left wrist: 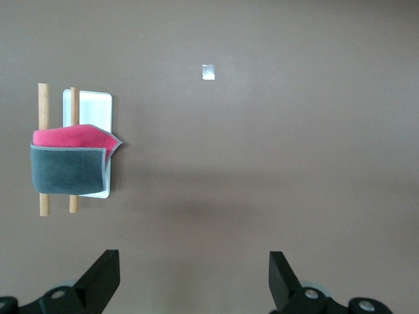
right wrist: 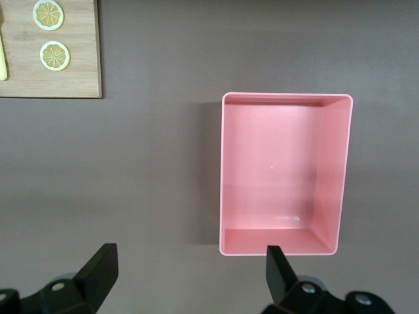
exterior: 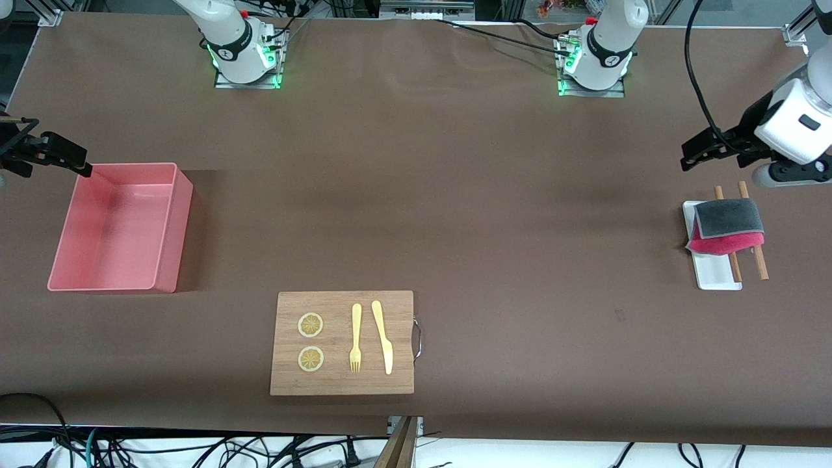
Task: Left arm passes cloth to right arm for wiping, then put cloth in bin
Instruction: 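Lower the left gripper onto the pink-and-grey cloth on the holder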
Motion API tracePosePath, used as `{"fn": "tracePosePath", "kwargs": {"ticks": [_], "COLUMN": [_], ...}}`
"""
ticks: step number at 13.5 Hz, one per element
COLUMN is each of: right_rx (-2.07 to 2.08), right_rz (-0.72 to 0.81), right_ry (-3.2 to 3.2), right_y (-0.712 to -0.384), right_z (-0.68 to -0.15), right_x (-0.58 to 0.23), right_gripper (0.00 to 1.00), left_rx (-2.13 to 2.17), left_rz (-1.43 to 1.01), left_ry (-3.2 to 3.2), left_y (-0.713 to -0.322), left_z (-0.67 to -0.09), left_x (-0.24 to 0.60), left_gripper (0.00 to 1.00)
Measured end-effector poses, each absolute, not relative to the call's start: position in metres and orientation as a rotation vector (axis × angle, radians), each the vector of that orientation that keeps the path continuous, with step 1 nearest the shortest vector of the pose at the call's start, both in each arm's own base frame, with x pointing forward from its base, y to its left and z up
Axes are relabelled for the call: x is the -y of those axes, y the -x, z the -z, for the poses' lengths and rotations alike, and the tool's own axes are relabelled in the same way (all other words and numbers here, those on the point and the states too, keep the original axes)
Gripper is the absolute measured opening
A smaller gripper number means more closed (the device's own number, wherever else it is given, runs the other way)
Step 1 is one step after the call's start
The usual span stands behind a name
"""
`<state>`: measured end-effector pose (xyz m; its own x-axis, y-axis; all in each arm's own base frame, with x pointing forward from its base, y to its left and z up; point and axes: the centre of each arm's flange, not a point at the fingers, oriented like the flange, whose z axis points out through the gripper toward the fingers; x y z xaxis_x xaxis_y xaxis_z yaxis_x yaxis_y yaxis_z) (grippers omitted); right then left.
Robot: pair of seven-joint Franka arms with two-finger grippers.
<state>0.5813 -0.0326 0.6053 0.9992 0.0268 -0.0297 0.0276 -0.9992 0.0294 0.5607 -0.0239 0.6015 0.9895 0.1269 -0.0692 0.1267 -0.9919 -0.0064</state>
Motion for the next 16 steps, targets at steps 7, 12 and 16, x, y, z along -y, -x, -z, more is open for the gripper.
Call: {"fn": "tracePosePath", "kwargs": {"ticks": [7,12,16], "right_rx": [-0.043,-0.049,-0.051], "right_rz": [0.048,0.051,0.052], "right_ry": [-3.114,-3.114,-3.114], "right_y": [-0.582,-0.583,-0.583], "right_z": [-0.604,-0.603,-0.603], "right_x": [0.032,0.03,0.029], "right_gripper": [1.0,1.0,1.0], "left_rx": [0.225,0.109,0.181], "left_rz": [-0.166,-0.17,-0.154], "left_ry": [2.988,3.119,3.193], "left_y": [-0.579,-0.577,-0.552], "left_z": [-0.567,-0.497,-0.399], "left_x": [-0.022,-0.172,-0.266], "left_gripper": [1.0,1.0,1.0]}}
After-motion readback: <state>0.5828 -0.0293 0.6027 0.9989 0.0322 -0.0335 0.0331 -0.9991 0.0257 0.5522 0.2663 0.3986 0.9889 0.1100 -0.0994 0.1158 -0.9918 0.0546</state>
